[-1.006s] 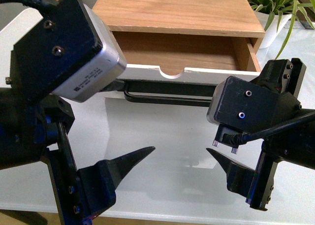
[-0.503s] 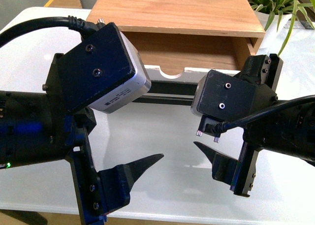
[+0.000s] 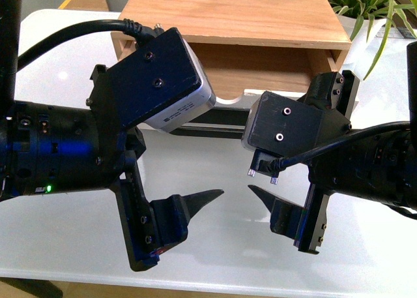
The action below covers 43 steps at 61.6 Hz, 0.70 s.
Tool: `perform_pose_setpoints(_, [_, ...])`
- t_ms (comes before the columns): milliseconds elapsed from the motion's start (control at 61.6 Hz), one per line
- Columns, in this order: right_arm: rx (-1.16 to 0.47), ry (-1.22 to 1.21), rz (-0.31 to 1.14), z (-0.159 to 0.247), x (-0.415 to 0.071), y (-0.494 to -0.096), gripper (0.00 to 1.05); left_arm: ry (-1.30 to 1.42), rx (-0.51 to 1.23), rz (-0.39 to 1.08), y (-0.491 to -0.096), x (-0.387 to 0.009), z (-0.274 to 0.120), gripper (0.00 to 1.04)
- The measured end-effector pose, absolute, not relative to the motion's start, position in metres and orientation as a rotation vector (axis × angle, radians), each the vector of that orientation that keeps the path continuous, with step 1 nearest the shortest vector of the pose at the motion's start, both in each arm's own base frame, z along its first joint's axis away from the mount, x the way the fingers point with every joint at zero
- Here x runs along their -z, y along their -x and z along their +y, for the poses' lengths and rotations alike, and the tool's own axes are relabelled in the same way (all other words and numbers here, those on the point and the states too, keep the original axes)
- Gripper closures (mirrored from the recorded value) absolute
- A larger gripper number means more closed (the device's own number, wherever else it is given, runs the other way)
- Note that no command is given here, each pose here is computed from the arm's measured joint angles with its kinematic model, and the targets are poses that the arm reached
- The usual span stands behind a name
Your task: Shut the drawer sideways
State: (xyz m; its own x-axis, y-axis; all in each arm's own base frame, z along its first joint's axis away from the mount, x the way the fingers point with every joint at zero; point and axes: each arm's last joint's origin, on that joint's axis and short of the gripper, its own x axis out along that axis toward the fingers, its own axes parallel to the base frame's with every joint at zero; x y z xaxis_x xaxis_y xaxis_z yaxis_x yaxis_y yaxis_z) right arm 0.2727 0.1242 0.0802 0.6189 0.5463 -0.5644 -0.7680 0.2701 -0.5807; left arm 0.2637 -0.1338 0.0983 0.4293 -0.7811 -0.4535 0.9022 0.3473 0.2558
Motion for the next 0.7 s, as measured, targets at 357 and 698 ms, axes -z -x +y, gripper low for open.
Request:
perform_pose_setpoints(357, [-0.906, 0.938, 0.267, 0.126, -0.080, -0.276, 0.09, -0.513, 1.116, 0.294, -0.277, -0.092, -0.140, 0.09])
perform_pose_setpoints(698, [-0.915, 0.935, 0.269, 0.127, -0.079, -0.278, 0.09, -0.516, 1.116, 0.309, -0.289, -0.089, -0.143, 0.09])
